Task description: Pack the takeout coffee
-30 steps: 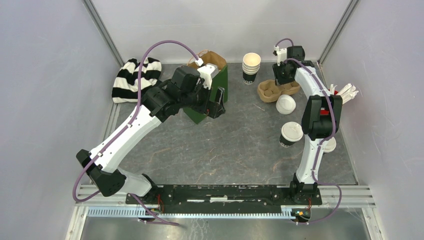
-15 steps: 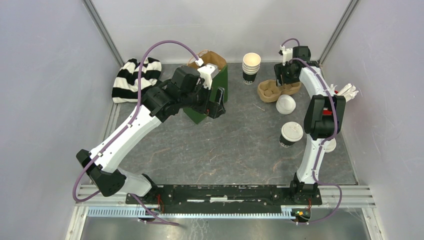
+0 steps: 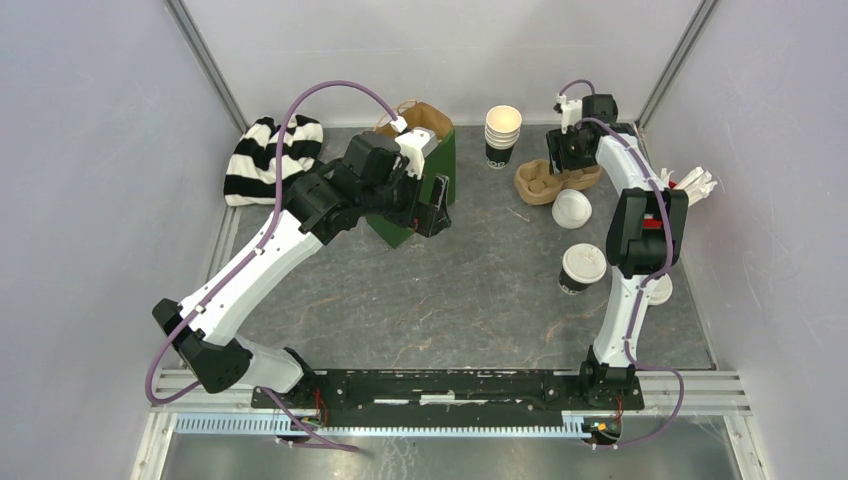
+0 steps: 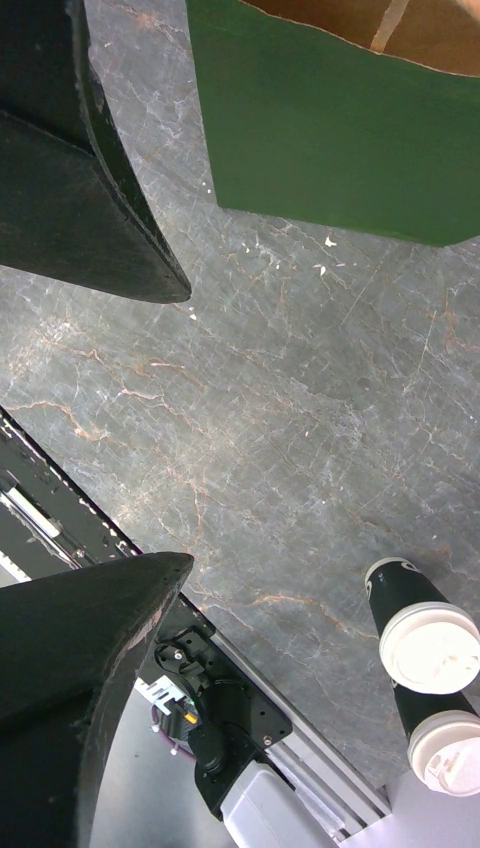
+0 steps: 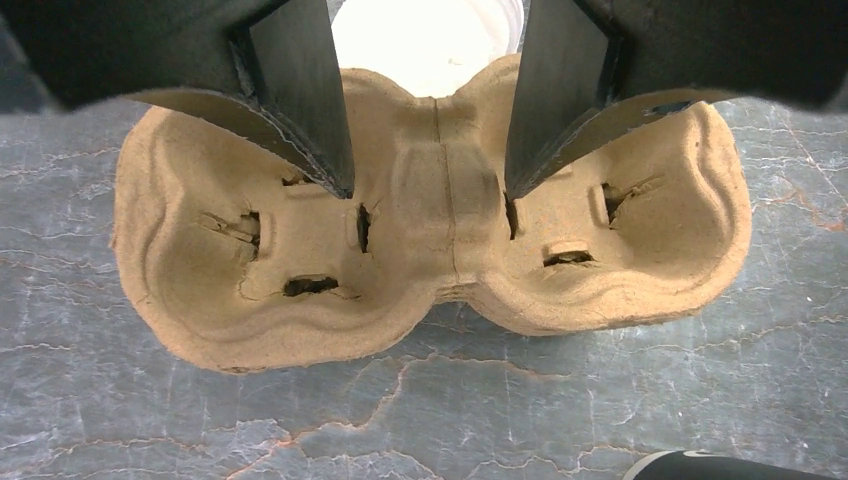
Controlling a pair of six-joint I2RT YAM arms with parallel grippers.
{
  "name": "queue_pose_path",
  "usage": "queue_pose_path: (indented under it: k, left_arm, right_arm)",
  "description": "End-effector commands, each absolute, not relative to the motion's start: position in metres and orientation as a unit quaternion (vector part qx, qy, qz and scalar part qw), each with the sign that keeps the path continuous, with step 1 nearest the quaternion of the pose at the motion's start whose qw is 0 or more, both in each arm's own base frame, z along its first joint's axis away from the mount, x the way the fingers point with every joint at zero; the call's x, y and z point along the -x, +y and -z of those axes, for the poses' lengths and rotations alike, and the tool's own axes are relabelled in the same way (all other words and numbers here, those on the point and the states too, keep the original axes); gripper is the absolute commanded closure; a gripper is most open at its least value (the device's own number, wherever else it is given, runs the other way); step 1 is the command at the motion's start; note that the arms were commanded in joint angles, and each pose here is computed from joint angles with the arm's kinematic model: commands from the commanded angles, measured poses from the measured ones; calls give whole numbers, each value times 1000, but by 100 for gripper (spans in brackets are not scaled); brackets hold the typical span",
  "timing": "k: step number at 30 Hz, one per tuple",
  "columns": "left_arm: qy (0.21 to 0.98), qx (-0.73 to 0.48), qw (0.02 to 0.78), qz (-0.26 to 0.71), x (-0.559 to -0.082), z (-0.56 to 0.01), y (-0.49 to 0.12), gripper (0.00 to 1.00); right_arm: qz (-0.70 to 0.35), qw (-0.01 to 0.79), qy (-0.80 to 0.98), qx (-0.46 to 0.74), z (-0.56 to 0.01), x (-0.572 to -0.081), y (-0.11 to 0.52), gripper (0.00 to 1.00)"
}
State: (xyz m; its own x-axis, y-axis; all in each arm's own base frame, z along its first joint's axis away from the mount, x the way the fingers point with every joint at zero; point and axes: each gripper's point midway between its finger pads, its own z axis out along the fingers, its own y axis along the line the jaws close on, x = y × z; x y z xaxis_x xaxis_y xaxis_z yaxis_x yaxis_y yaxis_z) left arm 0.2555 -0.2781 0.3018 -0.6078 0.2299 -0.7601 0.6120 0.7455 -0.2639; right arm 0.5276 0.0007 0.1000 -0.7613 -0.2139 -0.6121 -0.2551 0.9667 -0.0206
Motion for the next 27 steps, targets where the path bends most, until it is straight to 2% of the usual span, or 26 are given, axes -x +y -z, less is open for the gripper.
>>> queue_pose_path:
  k: [1,6,14,27]
  left_arm:
    - [843,-272,384,260,-257,-311,-277,0]
    - [844,-272,383,261,-257,-311,-278,0]
    - [843,-271,383,261,-257,-311,-277,0]
    - [843,-272,380,267,-255,-311,-279,0]
  right_arm:
    - [-40,330,935,125,-102,-534,4,38]
    - [-42,328,936,126,-101,-533,5,43]
    - [-42,333,934,124,-105,-534,5,56]
    - [-33,374,920,116,-151,-534,4,60]
